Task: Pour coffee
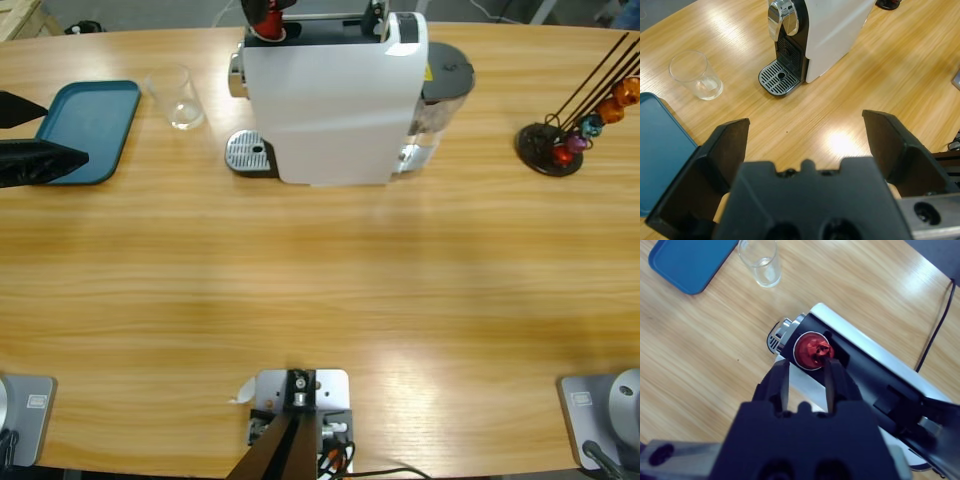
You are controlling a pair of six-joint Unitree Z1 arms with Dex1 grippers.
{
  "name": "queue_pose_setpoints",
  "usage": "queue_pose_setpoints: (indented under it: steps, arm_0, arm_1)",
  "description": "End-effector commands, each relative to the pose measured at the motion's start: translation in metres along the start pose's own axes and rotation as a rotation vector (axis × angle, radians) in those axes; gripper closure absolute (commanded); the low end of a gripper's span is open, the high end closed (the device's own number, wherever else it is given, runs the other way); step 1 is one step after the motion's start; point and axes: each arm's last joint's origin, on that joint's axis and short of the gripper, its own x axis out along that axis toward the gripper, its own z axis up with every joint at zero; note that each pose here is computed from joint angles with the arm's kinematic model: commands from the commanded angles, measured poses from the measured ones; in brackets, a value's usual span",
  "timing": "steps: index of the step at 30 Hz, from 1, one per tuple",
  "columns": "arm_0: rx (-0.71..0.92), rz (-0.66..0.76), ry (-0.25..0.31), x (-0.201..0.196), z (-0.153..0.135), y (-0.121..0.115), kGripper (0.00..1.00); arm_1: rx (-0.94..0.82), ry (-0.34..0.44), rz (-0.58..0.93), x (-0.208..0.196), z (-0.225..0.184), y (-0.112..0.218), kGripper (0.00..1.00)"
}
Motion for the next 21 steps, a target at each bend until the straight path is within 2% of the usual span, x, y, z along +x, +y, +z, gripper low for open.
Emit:
queue_pose_setpoints:
  steps: [1,7,12,21]
  arm_0:
    - [-0.009,0.004,0.057,0.015,-0.007,0.001,0.023]
    - [-0.009,0.003,0.051,0.014,-0.007,0.001,0.023]
    - [-0.008,0.003,0.044,0.01,-0.008,0.001,0.023]
    - [-0.009,0.004,0.055,0.013,-0.008,0.001,0.023]
  arm_1:
    - [0.001,-0.033,-0.034,-0.005,0.005,-0.003,0.716]
    - [-0.008,-0.064,-0.045,-0.019,0.005,-0.002,0.717]
    - [-0.017,-0.014,-0.057,0.004,0.003,0.001,0.713]
    - [-0.024,0.027,-0.056,0.021,0.001,0.004,0.713]
